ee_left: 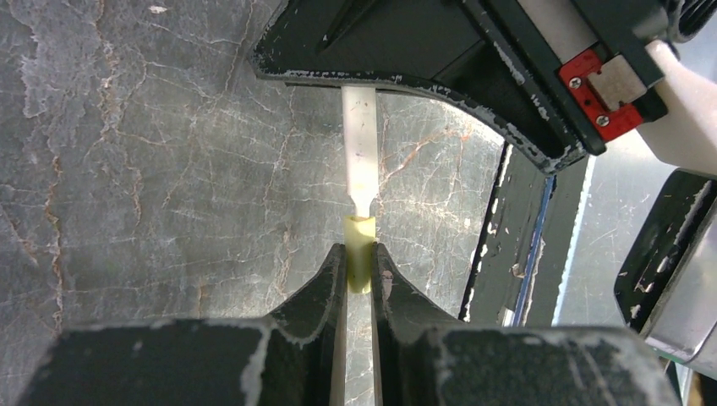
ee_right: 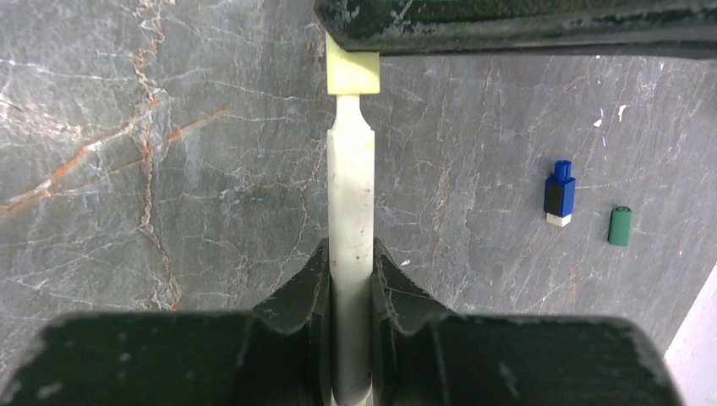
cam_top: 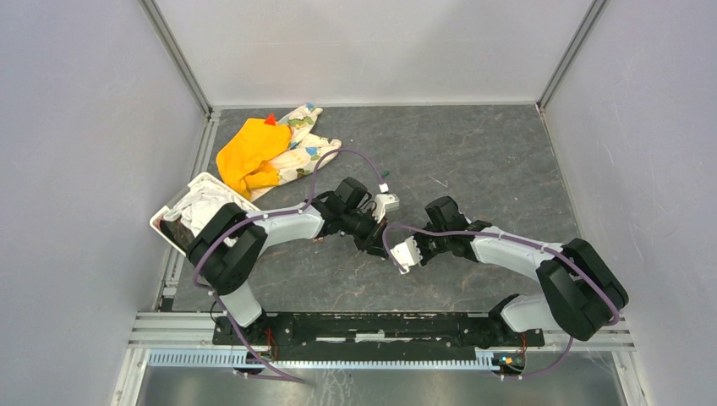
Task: Insert the pens into the pen caps
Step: Insert the pen cap onto the pen.
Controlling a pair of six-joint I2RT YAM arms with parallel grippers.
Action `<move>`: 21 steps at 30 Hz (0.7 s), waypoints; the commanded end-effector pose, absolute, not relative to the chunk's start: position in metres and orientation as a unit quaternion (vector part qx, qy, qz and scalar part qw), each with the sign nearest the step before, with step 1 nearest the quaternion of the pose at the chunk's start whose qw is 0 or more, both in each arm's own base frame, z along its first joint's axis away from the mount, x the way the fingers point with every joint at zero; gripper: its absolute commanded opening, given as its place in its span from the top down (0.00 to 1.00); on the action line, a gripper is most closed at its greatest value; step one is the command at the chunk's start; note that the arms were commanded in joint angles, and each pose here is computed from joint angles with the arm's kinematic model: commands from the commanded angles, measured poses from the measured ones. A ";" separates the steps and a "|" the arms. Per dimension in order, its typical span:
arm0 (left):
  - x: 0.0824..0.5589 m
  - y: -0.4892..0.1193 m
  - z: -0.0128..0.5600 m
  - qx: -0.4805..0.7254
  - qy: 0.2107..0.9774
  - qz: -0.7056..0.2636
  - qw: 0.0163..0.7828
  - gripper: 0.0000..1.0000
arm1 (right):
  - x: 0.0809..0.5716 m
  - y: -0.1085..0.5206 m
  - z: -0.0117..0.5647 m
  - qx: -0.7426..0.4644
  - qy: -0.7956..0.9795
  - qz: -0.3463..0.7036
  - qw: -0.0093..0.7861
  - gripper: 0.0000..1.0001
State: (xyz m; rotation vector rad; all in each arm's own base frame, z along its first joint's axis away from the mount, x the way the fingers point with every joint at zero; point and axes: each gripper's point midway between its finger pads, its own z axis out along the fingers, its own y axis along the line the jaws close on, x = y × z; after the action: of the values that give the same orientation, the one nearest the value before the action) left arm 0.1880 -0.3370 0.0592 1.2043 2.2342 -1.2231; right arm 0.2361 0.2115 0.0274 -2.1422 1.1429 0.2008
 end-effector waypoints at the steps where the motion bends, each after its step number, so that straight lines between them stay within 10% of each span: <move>1: 0.195 -0.350 0.074 0.411 0.773 -0.453 0.168 0.98 | 0.232 0.223 0.033 -0.817 0.436 0.098 0.364 1.00; 13: 0.200 -0.355 0.079 0.402 0.777 -0.456 0.167 0.97 | 0.221 0.235 0.036 -0.811 0.429 0.140 0.372 1.00; 21: 0.214 -0.351 0.104 0.382 0.780 -0.448 0.213 0.79 | 0.219 0.240 0.045 -0.789 0.447 0.180 0.381 1.00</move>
State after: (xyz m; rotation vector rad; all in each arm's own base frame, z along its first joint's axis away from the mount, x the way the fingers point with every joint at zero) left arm 0.1857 -0.3399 0.0634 1.1441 2.2989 -1.2777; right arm 0.2250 0.2179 0.0246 -2.0997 1.1924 0.3084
